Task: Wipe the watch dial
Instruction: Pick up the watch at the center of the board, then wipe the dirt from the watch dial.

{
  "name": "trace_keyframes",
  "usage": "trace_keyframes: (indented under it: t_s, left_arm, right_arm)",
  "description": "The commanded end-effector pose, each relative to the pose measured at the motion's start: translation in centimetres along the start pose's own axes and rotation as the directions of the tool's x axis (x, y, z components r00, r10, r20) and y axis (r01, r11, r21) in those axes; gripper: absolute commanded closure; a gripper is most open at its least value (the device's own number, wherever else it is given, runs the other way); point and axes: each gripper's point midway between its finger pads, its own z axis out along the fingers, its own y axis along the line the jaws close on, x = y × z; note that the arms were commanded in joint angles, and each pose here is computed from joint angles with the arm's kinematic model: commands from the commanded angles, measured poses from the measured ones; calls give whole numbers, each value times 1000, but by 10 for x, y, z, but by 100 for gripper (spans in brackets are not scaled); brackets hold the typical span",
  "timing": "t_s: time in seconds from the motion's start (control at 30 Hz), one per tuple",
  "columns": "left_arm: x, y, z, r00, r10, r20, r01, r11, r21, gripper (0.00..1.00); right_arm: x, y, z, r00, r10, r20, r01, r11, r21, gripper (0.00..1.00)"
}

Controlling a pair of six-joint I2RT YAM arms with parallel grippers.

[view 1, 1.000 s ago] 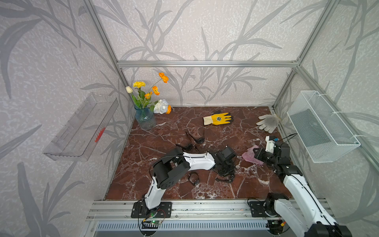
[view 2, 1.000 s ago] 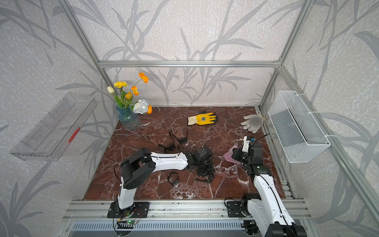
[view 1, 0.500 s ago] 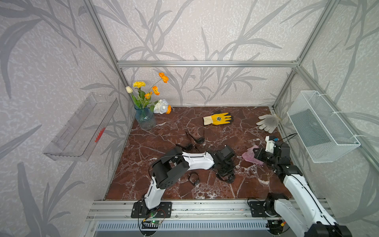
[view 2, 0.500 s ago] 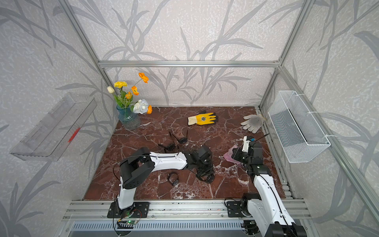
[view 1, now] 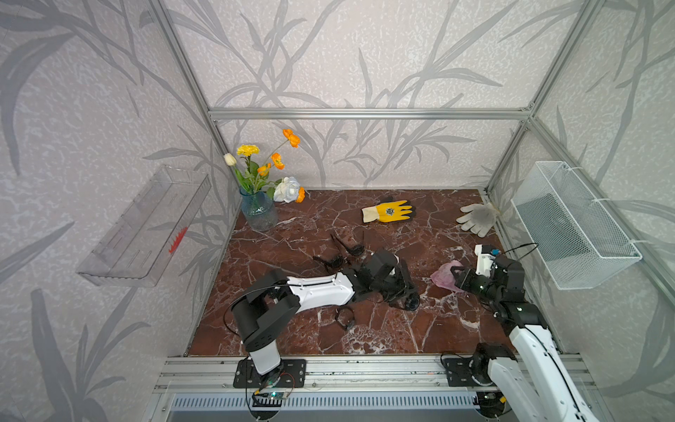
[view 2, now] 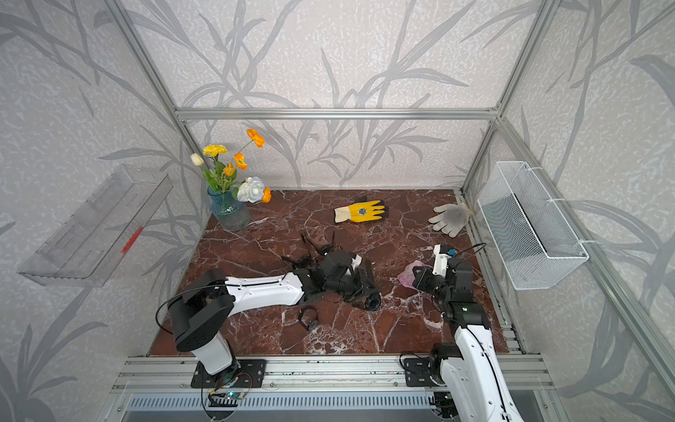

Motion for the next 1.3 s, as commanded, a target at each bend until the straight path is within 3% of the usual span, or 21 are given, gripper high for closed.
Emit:
trace_keyframes:
  t_s: [0.0, 0.17, 0.37, 0.57, 0.8, 1.03, 1.27]
  left_arm:
    - [-3, -60, -36, 982, 183, 38, -187, 963, 195, 100]
    - [-6, -83, -80, 956, 276, 103, -294, 921, 256, 100]
    - [-21, -100, -116, 935, 287, 208, -341, 891, 299, 100]
    - [-47, -106, -127, 958, 197, 208, -266, 880, 394, 100]
    - [-70, -118, -122, 986, 112, 124, -158, 866, 474, 100]
    - [-77, -97, -99, 997, 51, 53, -69, 900, 430, 100]
    - [-89, -87, -79, 999, 12, 35, -26, 894, 447, 100]
  right_arm:
    - [-7, 28, -20, 999, -39, 16, 40, 995, -92, 100]
    - [-5, 59, -42, 996, -82, 32, 87, 972, -217, 100]
    - [7, 104, -60, 983, -179, 44, 182, 902, -391, 100]
    - [19, 129, -88, 959, -275, 70, 277, 857, -434, 100]
    - [27, 123, -96, 957, -287, 49, 281, 868, -409, 100]
    - [27, 122, -82, 966, -255, 45, 249, 869, -428, 100]
    - [18, 122, -76, 955, -288, 70, 291, 871, -397, 100]
